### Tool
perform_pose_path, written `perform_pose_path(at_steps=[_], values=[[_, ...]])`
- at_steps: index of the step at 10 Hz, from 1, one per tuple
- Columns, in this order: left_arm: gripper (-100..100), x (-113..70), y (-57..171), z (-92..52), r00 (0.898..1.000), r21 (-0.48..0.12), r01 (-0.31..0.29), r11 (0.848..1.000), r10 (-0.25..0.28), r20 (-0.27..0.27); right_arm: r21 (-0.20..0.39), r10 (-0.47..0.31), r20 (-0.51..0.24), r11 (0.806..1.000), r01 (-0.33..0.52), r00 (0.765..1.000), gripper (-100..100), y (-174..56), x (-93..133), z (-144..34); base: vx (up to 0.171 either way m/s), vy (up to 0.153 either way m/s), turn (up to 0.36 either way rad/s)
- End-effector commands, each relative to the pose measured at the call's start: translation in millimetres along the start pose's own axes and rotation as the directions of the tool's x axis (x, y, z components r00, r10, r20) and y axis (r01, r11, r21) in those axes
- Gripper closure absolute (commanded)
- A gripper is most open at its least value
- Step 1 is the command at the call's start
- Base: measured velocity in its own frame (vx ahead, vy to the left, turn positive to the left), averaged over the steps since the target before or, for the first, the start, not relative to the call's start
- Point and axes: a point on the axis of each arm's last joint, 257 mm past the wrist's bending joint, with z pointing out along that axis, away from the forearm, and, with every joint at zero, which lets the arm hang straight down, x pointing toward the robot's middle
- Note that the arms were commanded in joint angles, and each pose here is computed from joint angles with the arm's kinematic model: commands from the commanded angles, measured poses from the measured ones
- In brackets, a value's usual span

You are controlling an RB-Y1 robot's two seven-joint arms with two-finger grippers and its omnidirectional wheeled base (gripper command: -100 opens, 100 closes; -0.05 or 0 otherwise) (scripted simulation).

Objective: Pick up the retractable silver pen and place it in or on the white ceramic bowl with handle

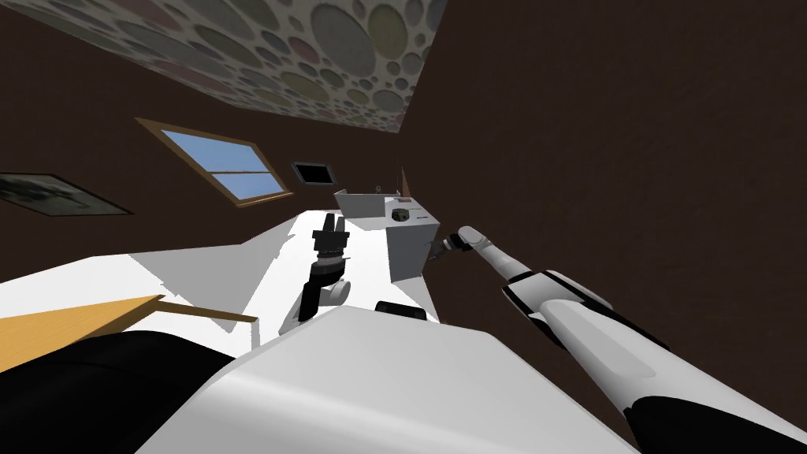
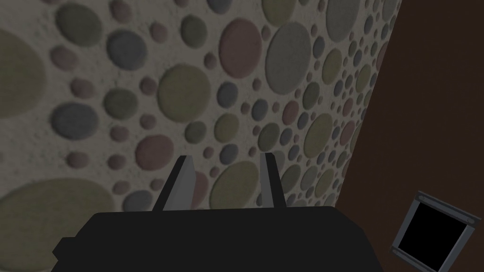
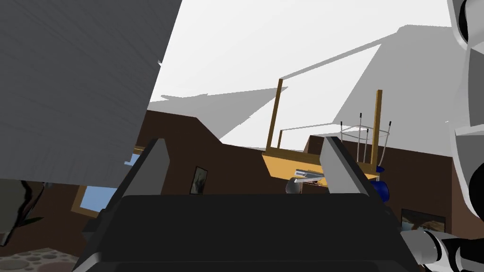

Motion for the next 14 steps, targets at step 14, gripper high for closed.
perform_pose_path(at_steps=[14], values=[[0, 0.0, 0.0, 0.0, 1.0, 0.0, 0.0, 1.0, 0.0, 0.0, 0.018, 0.044, -0.571, 0.999, -0.041, 0.82, -100, -43.4, 104.9, -200.7, 0.106, 0.041, 0.114]])
